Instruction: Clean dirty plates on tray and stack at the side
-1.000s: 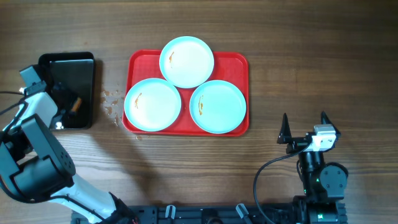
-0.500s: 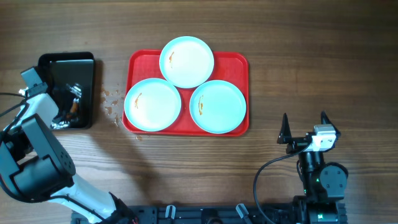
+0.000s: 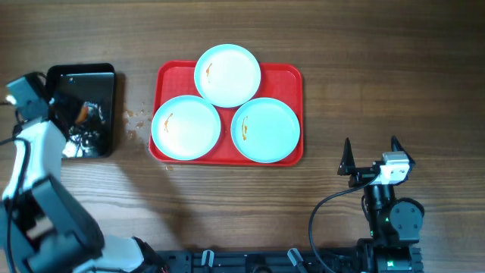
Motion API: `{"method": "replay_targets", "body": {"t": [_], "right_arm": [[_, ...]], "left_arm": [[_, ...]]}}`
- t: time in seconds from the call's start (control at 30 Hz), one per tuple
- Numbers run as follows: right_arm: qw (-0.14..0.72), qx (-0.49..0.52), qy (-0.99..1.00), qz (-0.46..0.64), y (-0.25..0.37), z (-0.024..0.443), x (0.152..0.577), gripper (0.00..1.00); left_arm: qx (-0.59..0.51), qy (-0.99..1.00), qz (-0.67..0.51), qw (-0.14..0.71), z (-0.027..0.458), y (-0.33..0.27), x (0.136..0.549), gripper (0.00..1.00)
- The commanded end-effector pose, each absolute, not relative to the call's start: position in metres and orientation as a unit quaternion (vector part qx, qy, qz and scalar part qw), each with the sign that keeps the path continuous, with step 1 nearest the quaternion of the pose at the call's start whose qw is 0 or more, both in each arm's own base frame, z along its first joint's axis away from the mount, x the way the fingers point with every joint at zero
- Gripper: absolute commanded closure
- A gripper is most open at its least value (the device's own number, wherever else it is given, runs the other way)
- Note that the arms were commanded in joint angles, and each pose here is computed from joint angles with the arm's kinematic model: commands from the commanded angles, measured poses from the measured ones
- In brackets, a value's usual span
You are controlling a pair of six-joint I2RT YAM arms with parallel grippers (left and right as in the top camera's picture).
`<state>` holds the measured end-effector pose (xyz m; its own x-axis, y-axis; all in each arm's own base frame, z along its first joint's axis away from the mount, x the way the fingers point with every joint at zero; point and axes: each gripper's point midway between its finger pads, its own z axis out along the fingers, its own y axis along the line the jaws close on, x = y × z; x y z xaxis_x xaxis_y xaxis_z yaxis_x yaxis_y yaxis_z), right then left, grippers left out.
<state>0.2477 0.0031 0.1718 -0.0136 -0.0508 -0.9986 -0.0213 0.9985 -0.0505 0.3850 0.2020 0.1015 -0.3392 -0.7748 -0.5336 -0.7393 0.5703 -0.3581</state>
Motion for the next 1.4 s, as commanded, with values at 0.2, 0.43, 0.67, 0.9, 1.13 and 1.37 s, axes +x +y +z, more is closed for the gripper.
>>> {"method": "replay_targets", "body": {"t": [0.2, 0.43, 0.67, 0.9, 1.13, 1.37], "right_arm": [[0.703, -0.033, 0.710, -0.009, 0.005, 0.172, 0.248, 0.00], [0.703, -0.034, 0.710, -0.009, 0.005, 0.172, 0.248, 0.00], [0.703, -0.034, 0.710, -0.009, 0.005, 0.172, 0.248, 0.00], [0.703, -0.034, 0.710, -0.009, 0.005, 0.172, 0.248, 0.00], [0.703, -0.033, 0.710, -0.009, 0.005, 0.172, 0.248, 0.00], [0.703, -0.034, 0.710, -0.009, 0.005, 0.172, 0.248, 0.00]], "left_arm": [[-0.417, 0.807, -0.105, 0.404, 0.161, 0.177, 0.397, 0.96], [-0.390, 0.811, -0.162, 0.404, 0.166, 0.158, 0.404, 0.96], [-0.348, 0.804, -0.258, 0.408, 0.183, 0.139, 0.408, 0.96], [-0.331, 0.796, -0.300, 0.410, 0.192, 0.135, 0.405, 0.96], [-0.315, 0.792, -0.311, 0.420, 0.199, 0.132, 0.408, 0.96], [-0.329, 0.786, -0.298, 0.431, 0.200, 0.149, 0.404, 0.96]]}}
